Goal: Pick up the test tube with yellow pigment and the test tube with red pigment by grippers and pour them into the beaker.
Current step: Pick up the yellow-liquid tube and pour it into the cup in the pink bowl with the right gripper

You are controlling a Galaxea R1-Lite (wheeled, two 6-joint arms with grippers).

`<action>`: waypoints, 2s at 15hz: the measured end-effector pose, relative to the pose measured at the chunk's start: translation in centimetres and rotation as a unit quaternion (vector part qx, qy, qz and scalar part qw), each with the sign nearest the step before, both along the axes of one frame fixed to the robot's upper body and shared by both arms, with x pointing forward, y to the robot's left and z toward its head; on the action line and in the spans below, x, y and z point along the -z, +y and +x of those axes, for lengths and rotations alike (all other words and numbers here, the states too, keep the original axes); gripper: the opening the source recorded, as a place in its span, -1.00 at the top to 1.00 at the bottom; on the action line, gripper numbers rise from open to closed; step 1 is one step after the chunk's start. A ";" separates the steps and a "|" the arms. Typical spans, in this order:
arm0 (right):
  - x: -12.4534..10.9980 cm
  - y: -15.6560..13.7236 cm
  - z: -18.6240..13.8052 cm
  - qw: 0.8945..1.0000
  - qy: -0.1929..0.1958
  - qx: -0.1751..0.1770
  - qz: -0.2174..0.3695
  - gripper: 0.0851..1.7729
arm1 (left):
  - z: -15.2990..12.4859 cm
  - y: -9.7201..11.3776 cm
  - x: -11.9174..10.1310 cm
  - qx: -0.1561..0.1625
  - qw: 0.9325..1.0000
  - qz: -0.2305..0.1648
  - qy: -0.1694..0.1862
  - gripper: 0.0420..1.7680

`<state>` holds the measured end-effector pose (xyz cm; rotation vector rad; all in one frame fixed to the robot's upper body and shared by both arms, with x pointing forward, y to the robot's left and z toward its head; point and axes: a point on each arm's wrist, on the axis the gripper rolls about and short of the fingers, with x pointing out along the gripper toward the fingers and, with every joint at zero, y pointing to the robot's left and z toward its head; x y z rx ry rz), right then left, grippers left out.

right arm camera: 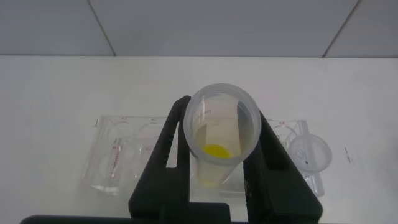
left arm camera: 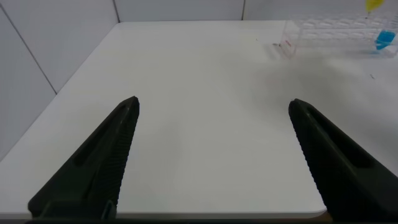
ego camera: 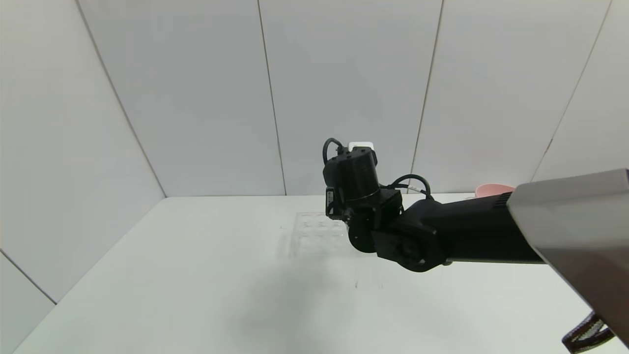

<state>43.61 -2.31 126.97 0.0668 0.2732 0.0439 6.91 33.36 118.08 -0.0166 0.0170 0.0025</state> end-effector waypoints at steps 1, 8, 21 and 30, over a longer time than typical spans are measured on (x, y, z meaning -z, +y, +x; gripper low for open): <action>-0.2 -0.2 -0.3 1.000 0.001 -0.001 -0.001 0.45 | 0.0 0.0 0.0 0.000 1.000 0.000 0.000 -0.94; -0.5 -3.1 -3.2 0.998 0.034 -0.040 -0.029 0.45 | 0.0 0.0 0.0 0.000 1.000 0.000 0.000 -0.94; -2.7 -23.9 -8.1 0.967 0.084 -0.219 -0.096 0.45 | 0.0 0.0 0.0 0.000 1.000 0.000 0.000 -0.94; -3.1 -34.8 -6.6 0.956 0.079 -0.184 -0.216 0.45 | 0.0 0.0 0.0 0.000 1.000 0.000 0.000 -0.94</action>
